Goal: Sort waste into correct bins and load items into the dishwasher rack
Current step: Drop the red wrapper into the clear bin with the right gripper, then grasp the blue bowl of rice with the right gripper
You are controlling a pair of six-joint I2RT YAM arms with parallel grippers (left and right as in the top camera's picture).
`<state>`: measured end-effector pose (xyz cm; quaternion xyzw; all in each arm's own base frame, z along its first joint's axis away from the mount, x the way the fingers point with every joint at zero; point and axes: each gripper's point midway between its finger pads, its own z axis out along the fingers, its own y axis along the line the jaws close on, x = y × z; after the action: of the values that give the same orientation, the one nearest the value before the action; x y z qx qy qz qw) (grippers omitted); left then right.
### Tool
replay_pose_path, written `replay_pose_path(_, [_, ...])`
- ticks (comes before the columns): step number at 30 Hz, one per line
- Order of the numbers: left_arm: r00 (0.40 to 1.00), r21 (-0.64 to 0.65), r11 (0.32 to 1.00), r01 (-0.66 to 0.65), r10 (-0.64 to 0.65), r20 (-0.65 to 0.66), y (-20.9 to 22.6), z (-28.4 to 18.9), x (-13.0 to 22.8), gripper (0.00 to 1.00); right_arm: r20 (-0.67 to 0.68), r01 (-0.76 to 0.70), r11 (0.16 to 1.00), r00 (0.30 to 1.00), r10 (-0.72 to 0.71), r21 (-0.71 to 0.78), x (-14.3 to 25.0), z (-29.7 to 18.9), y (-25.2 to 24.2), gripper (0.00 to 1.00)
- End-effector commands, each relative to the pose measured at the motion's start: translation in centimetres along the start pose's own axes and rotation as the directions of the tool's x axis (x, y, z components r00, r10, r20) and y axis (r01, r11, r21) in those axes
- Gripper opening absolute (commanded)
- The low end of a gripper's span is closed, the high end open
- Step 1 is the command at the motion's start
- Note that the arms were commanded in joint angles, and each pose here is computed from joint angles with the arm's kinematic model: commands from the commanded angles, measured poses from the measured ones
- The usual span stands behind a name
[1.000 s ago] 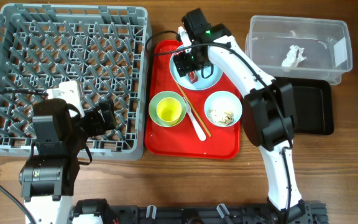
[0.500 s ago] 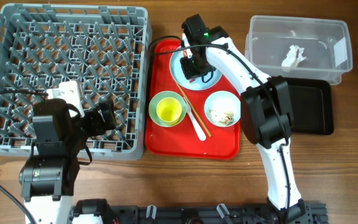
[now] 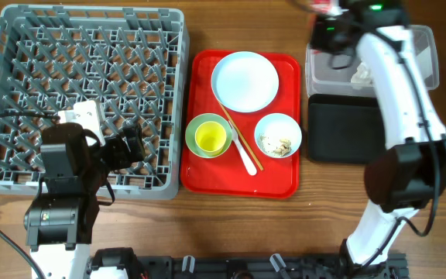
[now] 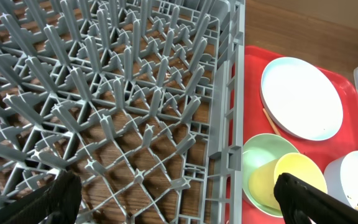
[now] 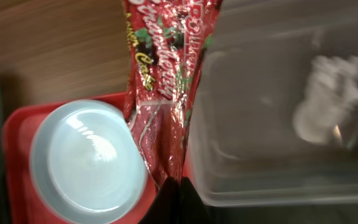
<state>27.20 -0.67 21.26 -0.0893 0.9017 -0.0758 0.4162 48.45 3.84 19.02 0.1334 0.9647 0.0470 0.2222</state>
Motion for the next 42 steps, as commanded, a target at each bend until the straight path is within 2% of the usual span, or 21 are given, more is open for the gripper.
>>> replay_pose_path(1, [1.000,0.019,1.000,0.005,-0.005,0.019,-0.4,-0.5,-0.7,1.00,-0.056,-0.153,0.986,0.986,0.156,0.062,0.6,2.2,-3.8,0.23])
replay_pose_path(2, [1.000,0.019,1.000,0.005,-0.005,0.019,-0.4,-0.5,-0.7,1.00,-0.054,-0.160,0.987,0.985,0.161,0.029,0.2,2.2,-4.0,0.55])
replay_pose_path(3, [1.000,0.019,1.000,0.005,-0.005,0.019,-0.4,-0.5,-0.7,1.00,-0.052,-0.134,0.991,0.990,0.133,-0.008,-0.2,2.2,-3.9,0.67])
replay_pose_path(4, [1.000,0.018,1.000,0.005,-0.005,0.018,-0.4,-0.5,-0.7,1.00,-0.050,-0.100,0.994,0.994,0.098,-0.048,-0.5,1.8,-3.6,0.74])
replay_pose_path(5, [1.000,0.018,1.000,0.005,-0.005,0.018,-0.4,-0.5,-0.7,1.00,-0.046,-0.078,0.993,0.996,0.074,-0.087,-0.7,1.2,-3.2,0.75])
replay_pose_path(8, [1.000,0.019,1.000,0.005,-0.005,0.019,-0.4,-0.5,-0.7,1.00,-0.011,-0.075,0.988,0.997,0.074,-0.132,-1.2,-1.5,-3.1,0.75])
replay_pose_path(12, [1.000,0.018,1.000,0.005,-0.005,0.019,-0.4,-0.5,-0.7,1.00,0.007,0.029,0.981,1.000,-0.028,-0.192,0.2,-6.4,-2.3,0.75])
replay_pose_path(19, [1.000,0.018,1.000,0.004,-0.005,0.019,-0.4,-0.5,-0.7,1.00,-0.190,0.029,0.980,0.979,-0.067,-0.195,7.8,-9.1,-3.3,0.70])
replay_pose_path(22, [1.000,0.018,1.000,0.005,-0.005,0.018,-0.4,-0.5,-0.7,1.00,-0.197,0.026,0.969,0.977,-0.076,-0.247,10.7,-9.1,-2.6,0.71])
replay_pose_path(25, [1.000,0.018,1.000,0.005,-0.005,0.018,-0.4,-0.5,-0.7,1.00,-0.153,0.087,0.955,0.979,-0.135,-0.284,13.4,-8.9,-1.2,0.71])
replay_pose_path(30, [1.000,0.018,1.000,0.005,-0.005,0.018,-0.4,-0.5,-0.7,1.00,-0.140,0.199,0.951,0.962,-0.235,-0.235,17.2,-6.2,2.3,0.75])
replay_pose_path(34, [1.000,0.018,1.000,0.005,-0.005,0.018,-0.4,-0.5,-0.7,1.00,-0.171,0.280,0.942,0.935,-0.311,-0.187,19.3,-2.8,6.1,0.73])
replay_pose_path(38, [1.000,0.018,1.000,0.005,-0.005,0.018,-0.4,-0.5,-0.7,1.00,-0.259,0.251,0.955,0.923,-0.285,-0.157,22.0,2.1,8.9,0.67])
replay_pose_path(42, [1.000,0.018,1.000,0.005,-0.005,0.018,-0.4,-0.5,-0.7,1.00,-0.338,0.180,0.979,0.919,-0.203,-0.101,24.0,5.9,9.4,0.66])
